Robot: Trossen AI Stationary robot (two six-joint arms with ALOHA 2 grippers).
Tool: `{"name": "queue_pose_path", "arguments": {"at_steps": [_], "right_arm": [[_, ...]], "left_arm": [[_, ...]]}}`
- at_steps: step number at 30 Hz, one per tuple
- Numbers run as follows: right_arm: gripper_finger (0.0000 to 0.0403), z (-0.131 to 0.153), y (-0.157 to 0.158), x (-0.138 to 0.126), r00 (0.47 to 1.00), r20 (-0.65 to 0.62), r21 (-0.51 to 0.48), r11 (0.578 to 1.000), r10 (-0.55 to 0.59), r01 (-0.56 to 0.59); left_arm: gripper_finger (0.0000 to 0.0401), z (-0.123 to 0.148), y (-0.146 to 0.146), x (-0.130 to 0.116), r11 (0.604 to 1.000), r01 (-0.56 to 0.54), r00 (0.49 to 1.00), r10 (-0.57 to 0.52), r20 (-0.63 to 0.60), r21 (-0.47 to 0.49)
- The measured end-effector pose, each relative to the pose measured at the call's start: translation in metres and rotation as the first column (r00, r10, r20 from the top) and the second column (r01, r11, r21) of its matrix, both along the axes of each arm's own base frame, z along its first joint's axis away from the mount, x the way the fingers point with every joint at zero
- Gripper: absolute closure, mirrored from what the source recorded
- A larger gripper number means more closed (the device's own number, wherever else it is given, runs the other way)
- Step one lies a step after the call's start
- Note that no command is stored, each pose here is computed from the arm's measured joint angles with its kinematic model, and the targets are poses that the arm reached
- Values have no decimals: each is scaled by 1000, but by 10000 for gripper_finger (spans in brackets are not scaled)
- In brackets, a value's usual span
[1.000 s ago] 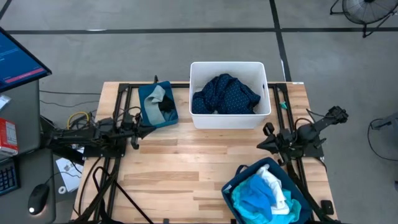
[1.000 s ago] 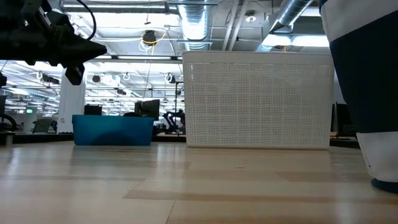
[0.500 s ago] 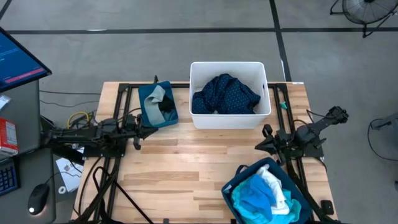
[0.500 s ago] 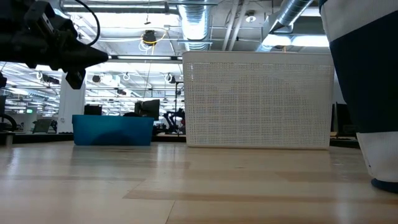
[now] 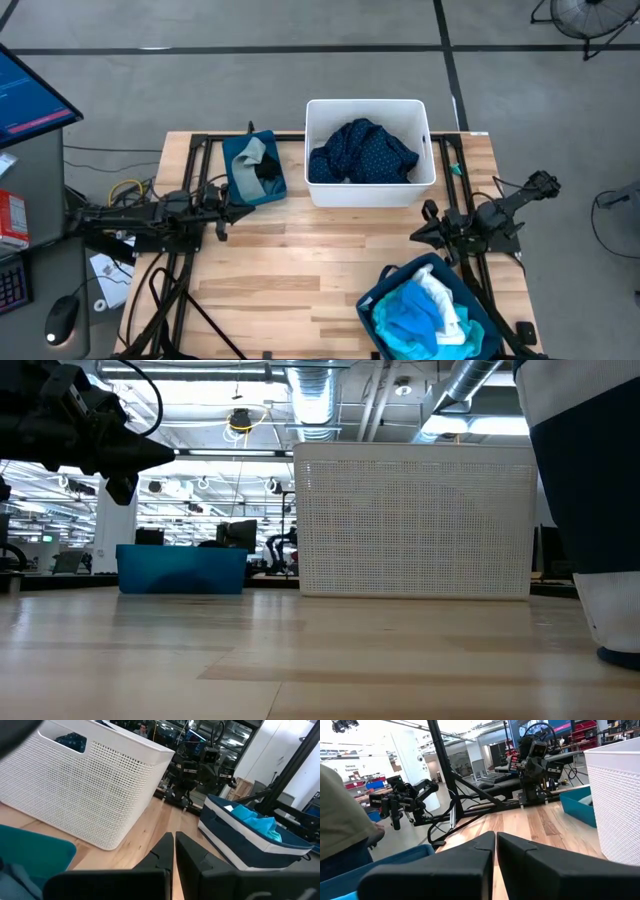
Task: Pick & Place Cloths
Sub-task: Return to Home Position
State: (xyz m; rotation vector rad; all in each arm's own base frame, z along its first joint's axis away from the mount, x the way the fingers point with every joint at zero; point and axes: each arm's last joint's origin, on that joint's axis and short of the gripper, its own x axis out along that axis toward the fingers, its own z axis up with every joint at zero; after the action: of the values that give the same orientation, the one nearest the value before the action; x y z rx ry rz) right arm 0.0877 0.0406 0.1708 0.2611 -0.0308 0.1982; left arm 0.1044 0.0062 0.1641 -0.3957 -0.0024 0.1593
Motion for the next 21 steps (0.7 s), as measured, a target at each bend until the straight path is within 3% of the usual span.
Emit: {"name": "queue_pose_path", "arguments": {"at_steps": [21], "right_arm": [[387,0,0,0,1000,-1,0,1000,0,0]], "left_arm": [[399,1,0,0,1000,0,1000,0,8,0]]}}
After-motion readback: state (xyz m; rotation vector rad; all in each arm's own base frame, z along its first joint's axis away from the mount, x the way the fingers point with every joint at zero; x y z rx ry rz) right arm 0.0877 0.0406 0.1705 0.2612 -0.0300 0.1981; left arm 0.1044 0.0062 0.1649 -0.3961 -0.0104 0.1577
